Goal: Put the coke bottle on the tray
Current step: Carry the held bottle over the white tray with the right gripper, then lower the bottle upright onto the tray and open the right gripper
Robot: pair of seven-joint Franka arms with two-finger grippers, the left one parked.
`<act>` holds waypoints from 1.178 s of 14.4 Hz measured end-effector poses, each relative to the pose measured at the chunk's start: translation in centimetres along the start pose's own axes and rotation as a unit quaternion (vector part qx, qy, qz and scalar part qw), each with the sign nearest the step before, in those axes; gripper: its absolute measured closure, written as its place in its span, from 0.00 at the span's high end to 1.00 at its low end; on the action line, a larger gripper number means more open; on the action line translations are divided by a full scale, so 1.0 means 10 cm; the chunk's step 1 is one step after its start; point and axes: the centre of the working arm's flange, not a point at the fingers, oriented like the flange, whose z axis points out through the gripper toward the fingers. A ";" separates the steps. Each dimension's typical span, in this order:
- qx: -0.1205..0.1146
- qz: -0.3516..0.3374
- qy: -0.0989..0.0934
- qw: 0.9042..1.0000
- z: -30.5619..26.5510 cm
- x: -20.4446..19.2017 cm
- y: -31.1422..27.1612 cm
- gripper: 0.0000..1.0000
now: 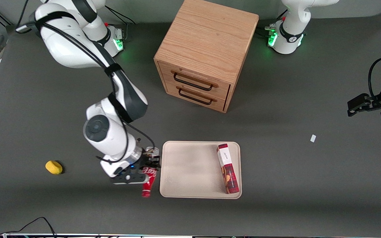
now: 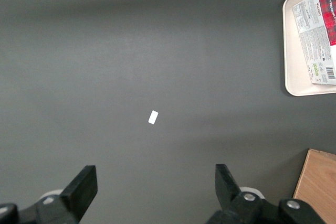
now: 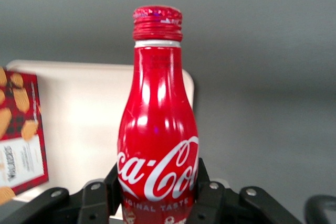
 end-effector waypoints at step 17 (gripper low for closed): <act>0.015 0.011 -0.008 1.000 1.50 -0.29 -0.02 0.55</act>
